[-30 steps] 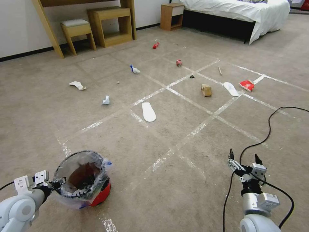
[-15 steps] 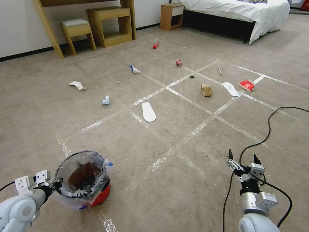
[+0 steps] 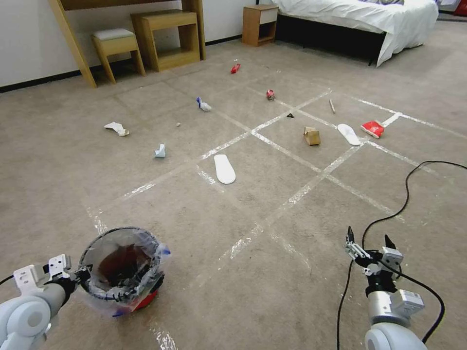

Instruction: Pick up the trash bin and place the garbage on the floor into it.

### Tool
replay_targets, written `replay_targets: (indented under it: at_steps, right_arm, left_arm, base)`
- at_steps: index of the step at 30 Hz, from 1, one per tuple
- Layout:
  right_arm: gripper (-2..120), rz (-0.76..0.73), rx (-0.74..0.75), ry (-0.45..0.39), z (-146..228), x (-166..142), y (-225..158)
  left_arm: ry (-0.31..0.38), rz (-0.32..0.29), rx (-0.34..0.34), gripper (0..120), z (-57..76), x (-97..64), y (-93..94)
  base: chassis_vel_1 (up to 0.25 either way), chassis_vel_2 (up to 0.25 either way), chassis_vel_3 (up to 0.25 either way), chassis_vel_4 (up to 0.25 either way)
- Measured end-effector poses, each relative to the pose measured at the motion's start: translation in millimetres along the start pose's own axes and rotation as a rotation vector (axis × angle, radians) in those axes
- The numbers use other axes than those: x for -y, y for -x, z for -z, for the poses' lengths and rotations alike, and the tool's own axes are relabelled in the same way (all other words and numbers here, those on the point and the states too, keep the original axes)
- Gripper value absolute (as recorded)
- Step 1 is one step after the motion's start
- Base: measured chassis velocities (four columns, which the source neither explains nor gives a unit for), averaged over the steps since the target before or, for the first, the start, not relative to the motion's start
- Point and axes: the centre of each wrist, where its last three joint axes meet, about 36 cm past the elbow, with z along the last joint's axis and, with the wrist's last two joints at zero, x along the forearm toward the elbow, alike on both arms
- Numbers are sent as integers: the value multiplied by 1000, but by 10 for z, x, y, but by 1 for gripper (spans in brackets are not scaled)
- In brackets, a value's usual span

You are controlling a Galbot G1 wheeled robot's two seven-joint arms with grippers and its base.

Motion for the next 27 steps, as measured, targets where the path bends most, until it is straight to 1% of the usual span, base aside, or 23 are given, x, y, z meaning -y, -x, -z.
replay_targets:
  at_steps: [2,4,7,8,10,11,12,15,18,22,27]
  right_arm:
    - [100,1,7,0,27,32,21]
    - [100,2,7,1,32,37,25]
    - [100,8,11,1,51,57,43]
    - [100,8,11,1,51,57,43]
    - [100,10,12,2,55,57,49]
    - [100,11,13,3,60,58,56]
    - [100,11,13,3,60,58,56]
    - [100,13,22,1,104,89,60]
    - [100,11,27,-2,122,113,64]
    - [100,21,39,-6,132,133,63]
    - [100,52,57,-24,107,155,57]
  left_arm:
    - [-23,-7,15,1,51,16,-106]
    - [-27,-8,19,1,61,18,-128]
    - [-69,-18,46,1,162,17,-297]
    - [-69,-18,46,1,162,17,-297]
    - [-91,-24,54,1,210,7,-361]
    - [-106,-27,64,1,259,-9,-423]
    - [-106,-27,64,1,259,-9,-423]
    - [-119,-32,81,1,341,-10,-551]
    - [-119,-40,86,1,360,20,-601]
    - [-114,-50,86,1,345,93,-666]
    - [-111,-47,79,1,328,100,-674]
  base:
    - [0,0,0,0]
    - [0,0,0,0]
    - [0,0,0,0]
    - [0,0,0,0]
    - [0,0,0,0]
    - [0,0,0,0]
    - [0,0,0,0]
    - [0,0,0,0]
    - [0,0,0,0]
    - [0,0,0,0]
    - [0,0,0,0]
